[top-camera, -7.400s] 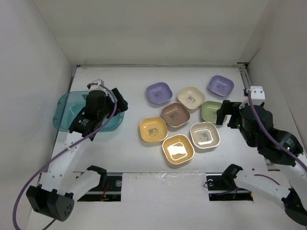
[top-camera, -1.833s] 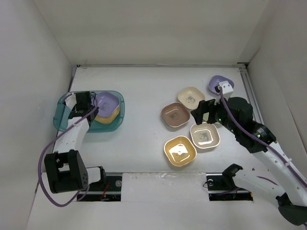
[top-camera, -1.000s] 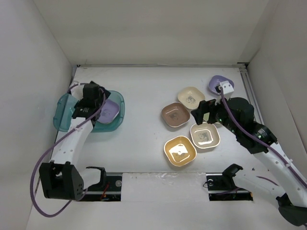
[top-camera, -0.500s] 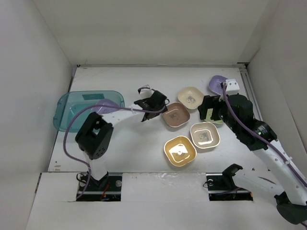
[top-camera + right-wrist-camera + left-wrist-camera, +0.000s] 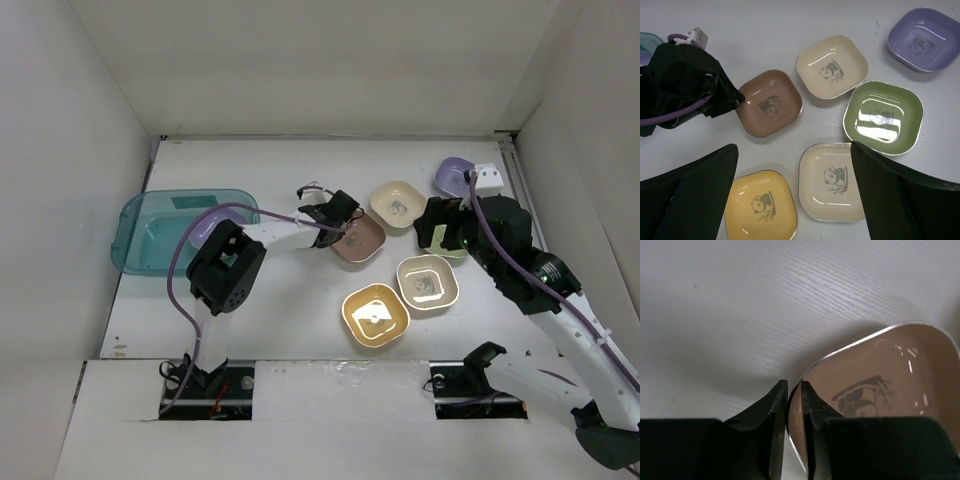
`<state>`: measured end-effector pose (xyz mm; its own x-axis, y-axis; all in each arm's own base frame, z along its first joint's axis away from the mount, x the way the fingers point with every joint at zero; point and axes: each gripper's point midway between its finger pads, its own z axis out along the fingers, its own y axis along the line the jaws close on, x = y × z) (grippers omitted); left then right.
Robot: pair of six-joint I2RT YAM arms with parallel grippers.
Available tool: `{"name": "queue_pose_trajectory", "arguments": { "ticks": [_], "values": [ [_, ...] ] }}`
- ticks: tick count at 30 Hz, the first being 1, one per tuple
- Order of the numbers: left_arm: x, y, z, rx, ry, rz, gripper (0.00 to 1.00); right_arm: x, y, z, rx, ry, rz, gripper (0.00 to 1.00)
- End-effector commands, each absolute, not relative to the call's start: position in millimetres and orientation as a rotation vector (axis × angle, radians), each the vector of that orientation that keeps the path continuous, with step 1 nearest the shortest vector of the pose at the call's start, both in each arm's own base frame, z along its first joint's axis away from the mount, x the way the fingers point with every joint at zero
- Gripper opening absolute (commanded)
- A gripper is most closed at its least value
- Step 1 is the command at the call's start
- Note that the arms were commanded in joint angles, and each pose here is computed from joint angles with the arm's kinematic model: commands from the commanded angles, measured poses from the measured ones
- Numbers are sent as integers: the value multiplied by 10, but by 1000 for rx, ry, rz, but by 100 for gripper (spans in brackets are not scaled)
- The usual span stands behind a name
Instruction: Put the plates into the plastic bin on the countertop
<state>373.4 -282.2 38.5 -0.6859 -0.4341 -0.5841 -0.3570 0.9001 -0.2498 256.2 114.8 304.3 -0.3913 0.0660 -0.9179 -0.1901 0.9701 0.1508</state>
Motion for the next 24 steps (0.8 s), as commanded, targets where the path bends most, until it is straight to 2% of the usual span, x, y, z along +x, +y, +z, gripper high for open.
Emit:
{"name": "queue_pose_trajectory", "arguments": {
  "ticks": [1, 4, 8, 12, 16, 24],
  "values": [
    [3745, -2403, 541, -658, 2322, -7, 12, 2585, 1192, 3250, -84, 1886, 326, 100],
    [3808, -2022, 696, -733, 2268, 56, 0, 2588, 1218, 3229, -92, 1887, 338, 100],
    [3879, -1596, 1134, -778, 2163, 81, 0, 2581, 1236, 3293, -94, 1863, 358, 100],
    [3913, -1356, 1958, -809, 2008, -48, 0, 2599, 1269, 3289, -101, 1864, 368, 100],
    [3925, -905, 2415, -879, 1899, -78, 0, 2620, 1320, 3304, -112, 1857, 388, 100],
    [3876, 201, 2219, -940, 1924, -14, 0, 2608, 1344, 3301, -145, 1856, 392, 100]
  ]
}}
